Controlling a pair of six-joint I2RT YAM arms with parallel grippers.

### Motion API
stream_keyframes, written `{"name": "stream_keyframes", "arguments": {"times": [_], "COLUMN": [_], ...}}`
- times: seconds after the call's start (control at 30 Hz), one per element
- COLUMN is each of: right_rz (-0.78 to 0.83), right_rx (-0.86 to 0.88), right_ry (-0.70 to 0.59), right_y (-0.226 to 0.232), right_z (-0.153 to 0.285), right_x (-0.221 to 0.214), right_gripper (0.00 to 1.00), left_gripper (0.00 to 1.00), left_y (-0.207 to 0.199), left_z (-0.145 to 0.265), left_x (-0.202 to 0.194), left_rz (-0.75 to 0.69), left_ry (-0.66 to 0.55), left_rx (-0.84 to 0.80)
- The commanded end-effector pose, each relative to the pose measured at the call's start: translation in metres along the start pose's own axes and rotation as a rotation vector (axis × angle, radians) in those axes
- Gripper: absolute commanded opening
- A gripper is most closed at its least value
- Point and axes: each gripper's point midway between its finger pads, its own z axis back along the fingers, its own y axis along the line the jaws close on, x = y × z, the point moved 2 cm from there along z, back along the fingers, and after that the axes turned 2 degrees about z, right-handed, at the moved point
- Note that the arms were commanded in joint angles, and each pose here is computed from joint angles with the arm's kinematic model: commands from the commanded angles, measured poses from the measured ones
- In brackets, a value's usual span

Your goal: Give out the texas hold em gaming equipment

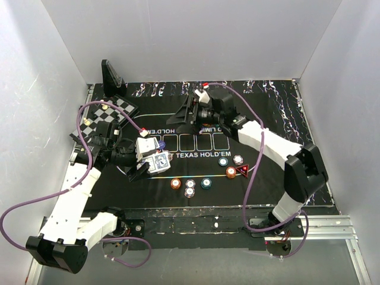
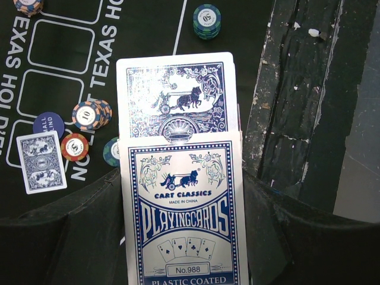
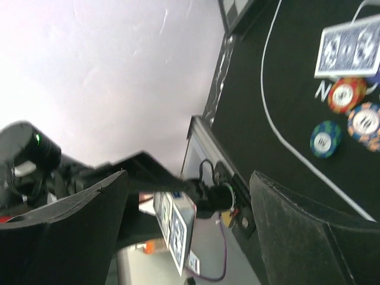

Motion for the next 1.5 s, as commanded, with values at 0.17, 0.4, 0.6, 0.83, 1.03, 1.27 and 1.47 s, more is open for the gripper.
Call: {"name": "stream_keyframes", "arguments": {"times": [0.17,0.4,0.6,0.83,1.03,1.27,1.47], "right_rz": [0.032,0.054,0.06,0.041,0.035,0.012,-0.013], "right_rx": [0.1,0.114,0.129,0.136,0.16,0.17,0.18], "right_ry": [0.148,0.182,0.196,0.263,0.273,0.288,0.287], "right_y": [0.013,0.019,0.024,0.024,0.027,0.023,0.018], "right_z": [0.015,0.012,0.01,-0.003,-0.002,-0.003,-0.004], "right_x": [-0.074,-0.089,-0.097,-0.116,-0.117,-0.121,-0.123], "right_gripper": [0.9,0.91,0.92,0.84,0.74,0.63,0.56], "left_gripper": [0.2,0.2,0.2,0.2,0.2,0.19,0.18], "left_y": [0.01,0.014,0.017,0.021,0.023,0.024,0.024], "left_z": [-0.001,-0.003,-0.004,-0.005,-0.004,-0.004,-0.004], "left_x": [0.015,0.017,0.016,0.019,0.02,0.024,0.026], "left_rz": [-0.044,-0.03,-0.039,-0.041,-0.049,-0.045,-0.049], "left_ry": [-0.063,-0.062,-0.065,-0.069,-0.071,-0.086,-0.093], "left_rx": [0.031,0.023,0.034,0.042,0.055,0.05,0.056]}}
